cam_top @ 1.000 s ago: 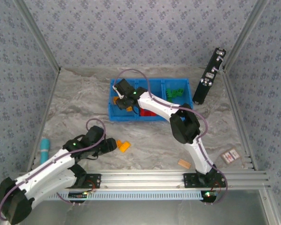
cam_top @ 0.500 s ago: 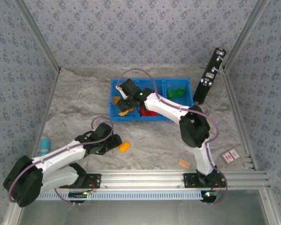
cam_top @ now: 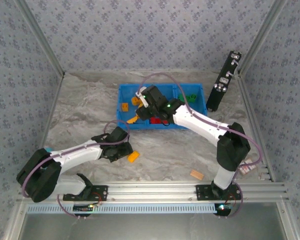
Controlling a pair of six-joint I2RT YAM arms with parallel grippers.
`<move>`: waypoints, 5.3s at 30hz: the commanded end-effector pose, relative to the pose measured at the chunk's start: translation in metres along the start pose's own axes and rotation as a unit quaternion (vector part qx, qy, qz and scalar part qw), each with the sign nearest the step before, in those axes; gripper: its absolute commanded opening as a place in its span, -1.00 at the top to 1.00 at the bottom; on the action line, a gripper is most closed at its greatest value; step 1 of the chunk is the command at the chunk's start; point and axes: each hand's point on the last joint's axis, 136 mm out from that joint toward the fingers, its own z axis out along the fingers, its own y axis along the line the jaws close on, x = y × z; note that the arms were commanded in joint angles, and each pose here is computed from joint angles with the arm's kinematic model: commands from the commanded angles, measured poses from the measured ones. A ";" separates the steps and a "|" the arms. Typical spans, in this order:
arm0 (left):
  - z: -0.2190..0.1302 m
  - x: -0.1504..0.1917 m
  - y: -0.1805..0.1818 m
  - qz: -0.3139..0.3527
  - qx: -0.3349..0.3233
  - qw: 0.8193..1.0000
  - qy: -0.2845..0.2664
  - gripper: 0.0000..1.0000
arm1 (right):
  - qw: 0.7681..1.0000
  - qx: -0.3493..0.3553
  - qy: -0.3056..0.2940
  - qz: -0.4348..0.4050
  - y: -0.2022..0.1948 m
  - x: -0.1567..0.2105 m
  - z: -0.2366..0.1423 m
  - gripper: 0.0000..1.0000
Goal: Sort the legos into containers by color
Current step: Pick up the lego from the middle-left of the table, then place the lego in the container, then pick up the lego from the bottom-center of the table, then place the lego in the container.
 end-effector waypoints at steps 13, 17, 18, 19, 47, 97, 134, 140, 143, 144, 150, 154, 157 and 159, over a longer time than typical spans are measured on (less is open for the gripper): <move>0.023 -0.008 -0.042 0.017 0.011 1.000 0.004 0.10 | 0.999 0.038 -0.011 0.021 -0.050 0.020 -0.016 -0.45; 0.023 -0.012 -0.046 0.028 0.005 1.000 0.003 0.32 | 0.998 0.048 -0.010 0.032 -0.060 0.027 -0.020 -0.45; 0.023 -0.013 -0.047 0.031 0.004 1.000 0.003 0.34 | 0.998 0.049 -0.011 0.034 -0.061 0.028 -0.021 -0.45; 0.023 -0.014 -0.048 0.033 0.004 0.999 0.003 0.37 | 0.998 0.051 -0.010 0.035 -0.062 0.029 -0.021 -0.45; -0.087 -0.182 -0.155 0.156 0.070 0.975 -0.144 0.66 | 0.977 -0.118 -0.078 -0.163 0.110 0.129 -0.092 -0.57; -0.253 -0.174 0.014 0.142 0.032 0.951 -0.274 -0.45 | 0.773 -0.324 0.013 -0.545 0.207 0.169 0.019 -0.51; -0.186 -0.108 0.057 0.070 0.049 0.977 -0.194 -0.56 | 0.838 -0.214 -0.076 -0.497 0.127 0.016 0.039 0.50; -0.195 -0.102 0.055 0.066 0.063 0.975 -0.202 -0.57 | 0.856 -0.171 -0.077 -0.482 0.090 -0.009 0.070 0.52; -0.186 -0.099 0.053 0.041 0.085 0.976 -0.198 -0.58 | 0.858 -0.164 -0.067 -0.482 0.079 -0.009 0.089 0.52; -0.180 -0.097 0.050 0.034 0.099 0.975 -0.197 -0.58 | 0.858 -0.165 -0.064 -0.483 0.077 -0.007 0.095 0.52; -0.160 -0.104 0.045 -0.013 0.154 0.961 -0.229 -0.56 | 0.863 -0.166 -0.055 -0.474 0.070 0.002 0.117 0.50; -0.157 -0.104 0.056 -0.012 0.134 0.959 -0.249 -0.56 | 0.864 -0.172 -0.052 -0.471 0.070 0.008 0.121 0.10; -0.166 -0.113 0.070 0.002 0.088 0.954 -0.286 -0.58 | 0.859 -0.172 -0.069 -0.477 0.073 0.007 0.111 -0.34; -0.182 -0.130 0.084 0.016 0.033 0.942 -0.335 -0.63 | 0.858 -0.170 -0.082 -0.478 0.075 0.001 0.099 -0.98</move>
